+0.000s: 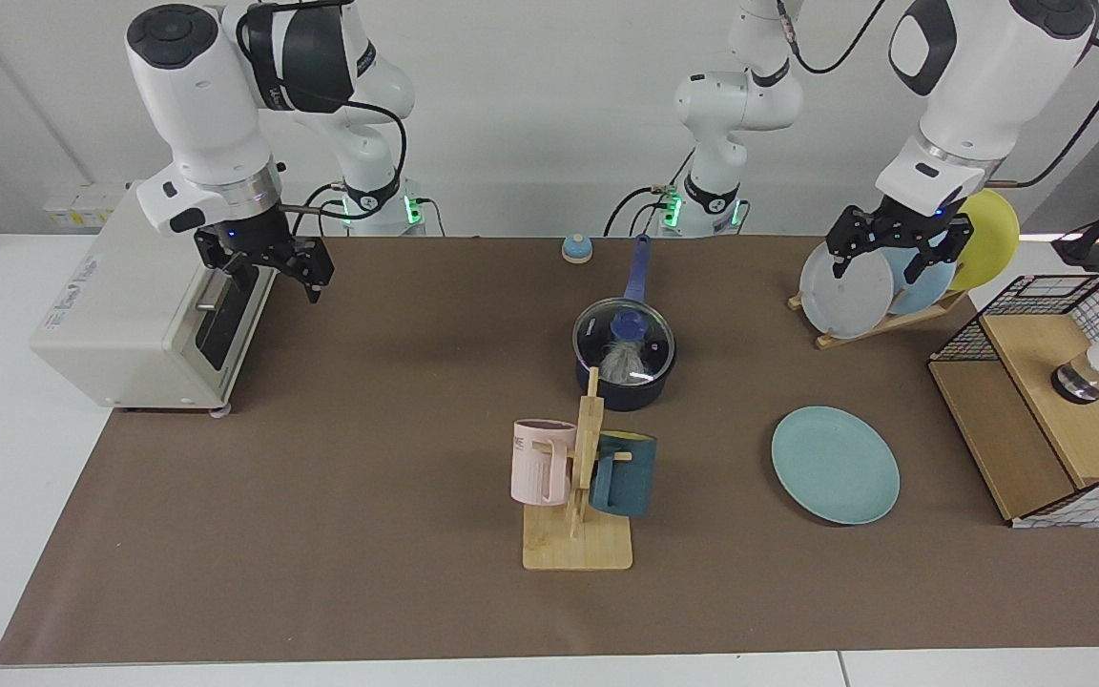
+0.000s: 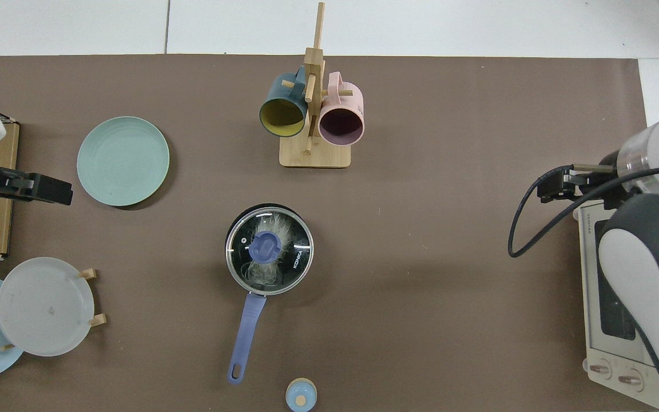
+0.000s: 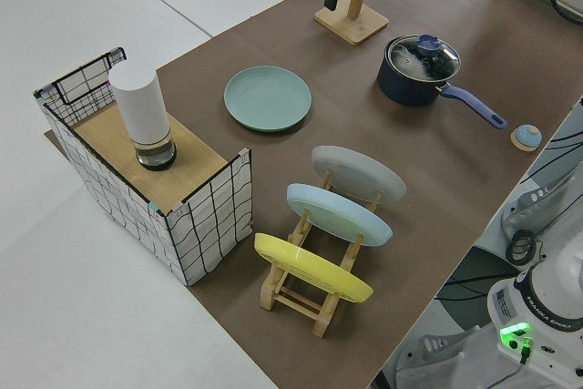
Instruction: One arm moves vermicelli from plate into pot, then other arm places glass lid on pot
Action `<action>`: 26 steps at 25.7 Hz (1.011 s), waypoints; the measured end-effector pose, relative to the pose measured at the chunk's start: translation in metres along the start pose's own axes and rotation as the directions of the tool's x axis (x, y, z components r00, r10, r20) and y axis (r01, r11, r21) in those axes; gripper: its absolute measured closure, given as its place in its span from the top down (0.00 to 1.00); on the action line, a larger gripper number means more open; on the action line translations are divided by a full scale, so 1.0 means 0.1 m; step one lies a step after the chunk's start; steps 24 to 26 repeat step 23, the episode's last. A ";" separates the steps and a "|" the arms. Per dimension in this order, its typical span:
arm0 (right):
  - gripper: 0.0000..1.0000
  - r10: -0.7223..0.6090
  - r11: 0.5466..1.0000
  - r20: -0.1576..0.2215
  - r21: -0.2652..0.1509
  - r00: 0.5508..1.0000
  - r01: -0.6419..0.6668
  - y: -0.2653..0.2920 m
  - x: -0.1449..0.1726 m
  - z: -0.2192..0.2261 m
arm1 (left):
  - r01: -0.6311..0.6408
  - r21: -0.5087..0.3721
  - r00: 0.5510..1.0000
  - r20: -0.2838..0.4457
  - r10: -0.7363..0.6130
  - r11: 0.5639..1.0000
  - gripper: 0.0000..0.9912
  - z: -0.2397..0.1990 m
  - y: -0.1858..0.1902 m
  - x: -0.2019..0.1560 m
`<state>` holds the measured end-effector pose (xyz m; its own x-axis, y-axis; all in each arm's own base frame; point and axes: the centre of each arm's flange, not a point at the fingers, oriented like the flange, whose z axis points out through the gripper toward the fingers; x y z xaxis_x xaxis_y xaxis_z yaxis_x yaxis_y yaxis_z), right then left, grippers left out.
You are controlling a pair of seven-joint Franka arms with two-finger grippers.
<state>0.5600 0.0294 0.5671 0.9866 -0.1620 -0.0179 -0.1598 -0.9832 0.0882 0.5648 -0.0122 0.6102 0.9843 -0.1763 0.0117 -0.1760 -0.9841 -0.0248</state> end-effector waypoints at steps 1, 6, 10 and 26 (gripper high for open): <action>0.99 -0.001 1.000 0.007 -0.001 1.000 0.001 0.01 -0.04 0.03 | 0.000 0.000 1.000 0.000 0.000 1.000 1.00 0.00 0.00 0.00; 1.00 -0.003 1.000 0.012 -0.002 1.000 0.003 0.05 -0.22 0.15 | 0.000 0.000 1.000 0.000 0.000 1.000 1.00 -0.01 0.00 -0.01; 1.00 -0.019 1.000 0.005 0.003 1.000 0.019 0.14 -0.26 0.19 | 0.000 0.000 1.000 0.000 0.000 1.000 1.00 -0.01 0.00 -0.01; 0.99 -0.034 0.999 -0.028 0.040 0.999 0.035 0.26 -0.19 0.17 | 0.000 0.000 1.000 0.001 0.000 1.000 1.00 -0.01 0.00 -0.01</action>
